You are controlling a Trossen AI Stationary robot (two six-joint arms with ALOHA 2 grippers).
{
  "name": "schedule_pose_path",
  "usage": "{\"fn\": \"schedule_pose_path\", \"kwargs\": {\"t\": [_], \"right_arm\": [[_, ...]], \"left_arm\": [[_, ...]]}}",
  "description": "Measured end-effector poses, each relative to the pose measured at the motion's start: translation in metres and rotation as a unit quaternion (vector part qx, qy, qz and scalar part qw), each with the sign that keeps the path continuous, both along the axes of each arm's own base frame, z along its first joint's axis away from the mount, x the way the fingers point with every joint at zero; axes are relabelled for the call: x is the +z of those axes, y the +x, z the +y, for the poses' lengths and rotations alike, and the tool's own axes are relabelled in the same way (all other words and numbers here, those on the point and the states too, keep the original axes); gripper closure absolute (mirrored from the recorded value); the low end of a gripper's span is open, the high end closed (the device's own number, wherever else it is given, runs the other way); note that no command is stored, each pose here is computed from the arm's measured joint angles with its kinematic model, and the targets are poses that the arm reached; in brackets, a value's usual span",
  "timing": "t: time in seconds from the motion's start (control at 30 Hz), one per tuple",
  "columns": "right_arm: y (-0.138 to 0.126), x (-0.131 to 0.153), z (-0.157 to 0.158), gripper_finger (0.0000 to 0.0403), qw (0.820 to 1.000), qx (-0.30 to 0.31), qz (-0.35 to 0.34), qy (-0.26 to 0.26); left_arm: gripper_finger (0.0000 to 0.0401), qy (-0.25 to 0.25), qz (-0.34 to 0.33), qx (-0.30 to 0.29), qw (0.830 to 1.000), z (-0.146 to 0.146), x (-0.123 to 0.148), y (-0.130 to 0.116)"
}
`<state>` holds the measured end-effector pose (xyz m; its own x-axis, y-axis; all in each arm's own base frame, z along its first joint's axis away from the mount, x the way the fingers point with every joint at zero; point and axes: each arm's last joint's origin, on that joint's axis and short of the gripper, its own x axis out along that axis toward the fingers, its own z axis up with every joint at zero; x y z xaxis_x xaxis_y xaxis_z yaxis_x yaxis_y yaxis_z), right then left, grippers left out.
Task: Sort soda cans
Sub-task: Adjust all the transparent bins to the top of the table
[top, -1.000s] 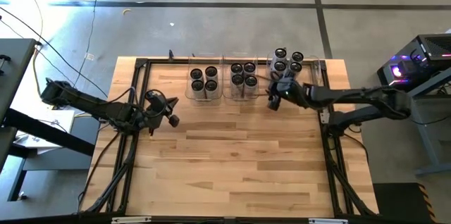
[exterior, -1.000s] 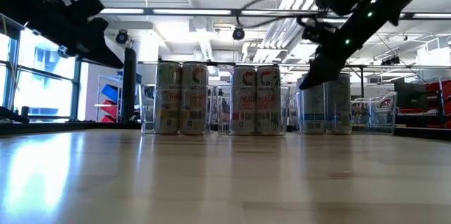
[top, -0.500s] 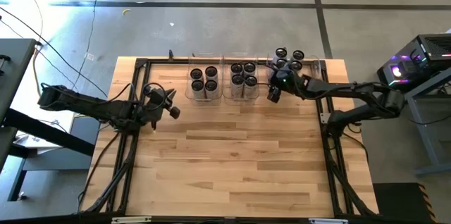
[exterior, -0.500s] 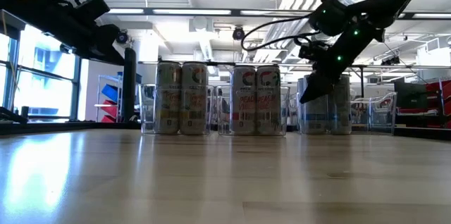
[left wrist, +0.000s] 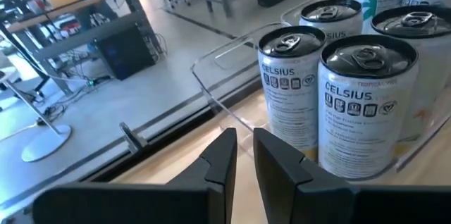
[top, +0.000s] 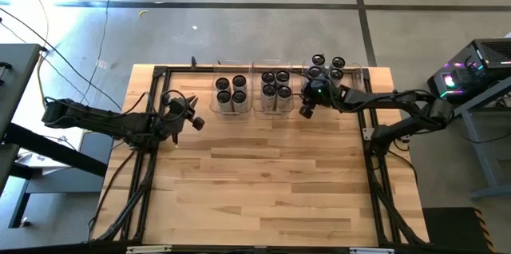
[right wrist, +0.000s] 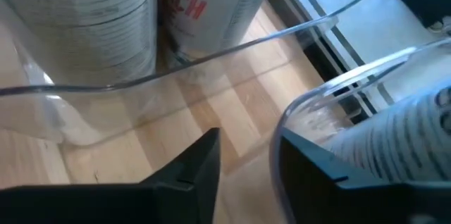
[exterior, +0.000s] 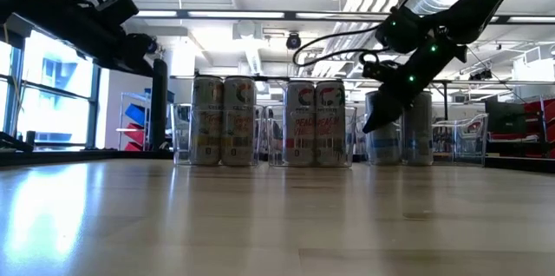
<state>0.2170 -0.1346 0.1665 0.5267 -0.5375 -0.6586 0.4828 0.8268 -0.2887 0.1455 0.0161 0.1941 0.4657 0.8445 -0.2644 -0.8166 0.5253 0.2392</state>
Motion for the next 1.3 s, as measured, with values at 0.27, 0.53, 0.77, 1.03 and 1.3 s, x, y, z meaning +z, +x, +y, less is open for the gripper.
{"fn": "schedule_pose_path", "kwargs": {"t": [0.27, 0.53, 0.77, 1.03, 1.3], "right_arm": [[0.0006, 0.0004, 0.0008, 0.035, 1.0, -0.001, -0.011, 0.012], [0.0011, 0.0009, 0.0015, 0.0376, 0.999, -0.005, -0.023, 0.026], [0.0004, 0.0007, 0.0006, 0.033, 0.999, -0.026, -0.015, 0.013], [0.0007, 0.0008, 0.0008, 0.0314, 0.997, -0.048, -0.044, 0.042], [0.0013, 0.0014, 0.0007, 0.0312, 0.996, -0.052, -0.054, 0.047]], "left_arm": [[0.0357, 0.008, -0.006, -0.003, 1.0, 0.0, 0.003, 0.0017], [0.0357, -0.002, -0.021, -0.002, 1.0, -0.0001, 0.003, 0.002], [0.0357, -0.008, -0.034, -0.011, 0.999, -0.0012, 0.0044, 0.0033], [0.0357, -0.051, -0.066, -0.036, 0.996, -0.0026, 0.0034, 0.005], [0.0357, -0.097, -0.089, -0.069, 0.989, -0.0046, 0.0023, 0.0069]]}}
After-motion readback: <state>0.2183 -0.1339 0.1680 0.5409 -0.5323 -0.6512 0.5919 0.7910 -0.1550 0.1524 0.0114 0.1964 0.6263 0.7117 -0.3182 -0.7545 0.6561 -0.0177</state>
